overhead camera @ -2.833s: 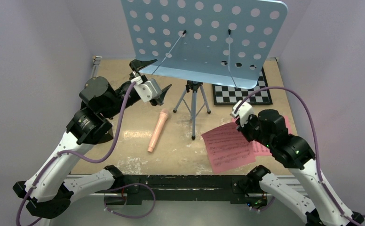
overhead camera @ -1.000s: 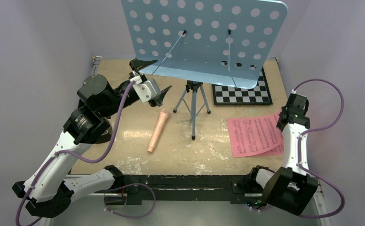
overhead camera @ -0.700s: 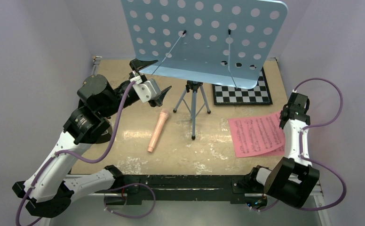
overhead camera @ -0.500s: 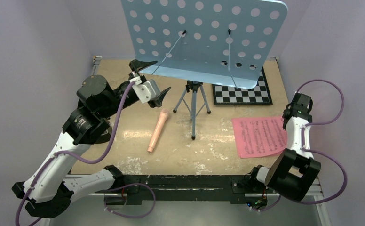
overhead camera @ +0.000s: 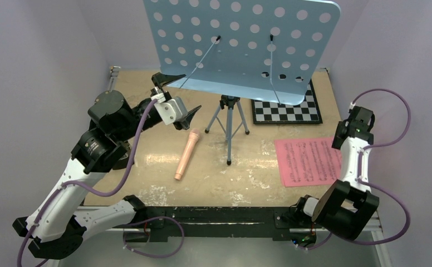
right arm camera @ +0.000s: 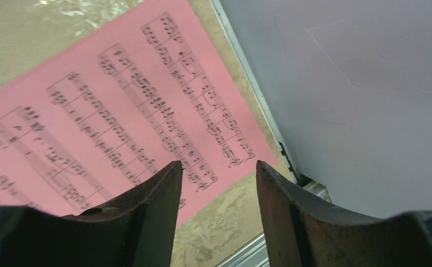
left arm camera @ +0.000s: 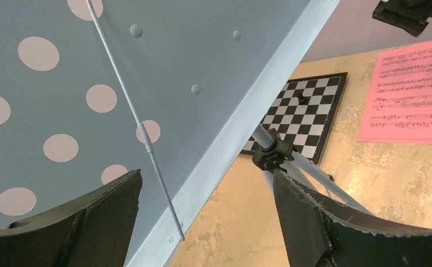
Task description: Pack up the instrument practice props
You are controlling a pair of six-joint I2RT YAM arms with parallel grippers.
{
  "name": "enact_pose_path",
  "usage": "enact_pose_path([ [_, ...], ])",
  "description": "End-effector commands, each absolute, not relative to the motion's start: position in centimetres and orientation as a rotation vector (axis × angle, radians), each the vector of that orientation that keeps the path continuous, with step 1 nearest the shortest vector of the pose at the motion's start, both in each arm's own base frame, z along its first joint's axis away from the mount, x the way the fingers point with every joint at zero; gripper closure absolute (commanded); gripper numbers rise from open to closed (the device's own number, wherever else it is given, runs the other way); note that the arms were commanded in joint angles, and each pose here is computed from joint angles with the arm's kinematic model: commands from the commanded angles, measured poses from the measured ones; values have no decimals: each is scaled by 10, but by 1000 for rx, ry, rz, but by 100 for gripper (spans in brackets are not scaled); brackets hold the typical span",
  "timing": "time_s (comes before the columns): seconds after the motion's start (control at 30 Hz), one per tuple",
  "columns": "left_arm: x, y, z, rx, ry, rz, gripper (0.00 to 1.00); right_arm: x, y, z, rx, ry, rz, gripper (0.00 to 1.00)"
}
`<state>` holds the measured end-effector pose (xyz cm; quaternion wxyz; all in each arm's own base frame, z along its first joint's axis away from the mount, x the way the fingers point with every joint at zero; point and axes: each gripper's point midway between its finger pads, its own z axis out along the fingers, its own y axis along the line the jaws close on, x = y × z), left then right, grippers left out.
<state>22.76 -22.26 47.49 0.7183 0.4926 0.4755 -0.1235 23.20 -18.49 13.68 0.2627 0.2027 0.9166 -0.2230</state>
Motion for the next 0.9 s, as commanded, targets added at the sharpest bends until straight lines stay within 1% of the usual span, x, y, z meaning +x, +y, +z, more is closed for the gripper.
enact_pose_path([
  [0.0,217,-224,472,1110,1044,-311,9,240,-156,180,524,2380,-401,42],
  [0.03,216,-224,469,1114,1052,-321,9,240,-149,191,501,2345,-365,41],
  [0.07,215,-225,466,1119,1060,-332,9,242,-140,199,471,2317,-317,37],
  [0.13,212,-226,458,1134,1074,-355,9,246,-114,217,350,2249,-187,27],
  [0.2,207,-228,444,1170,1089,-381,10,247,-89,237,226,2165,-80,21],
  [0.27,200,-230,433,1217,1090,-402,10,242,-60,257,99,2090,25,19],
  [0.3,195,-230,427,1259,1088,-411,12,237,-47,267,42,2059,71,19],
  [0.4,187,-234,413,1360,1091,-434,22,221,-8,288,-107,2005,220,20],
  [0.47,184,-237,398,1448,1083,-433,26,208,20,301,-193,1962,334,21],
  [0.53,187,-240,384,1537,1049,-379,28,199,36,310,-254,1914,382,22],
  [0.63,201,-246,373,1642,951,-253,32,185,50,323,-301,1842,378,21],
  [0.67,207,-250,370,1665,930,-220,33,180,54,329,-311,1820,381,22],
  [0.77,222,-259,375,1677,850,-131,34,157,75,354,-354,1762,438,24],
  [0.87,229,-268,377,1687,767,-68,34,128,104,384,-456,1677,534,22],
])
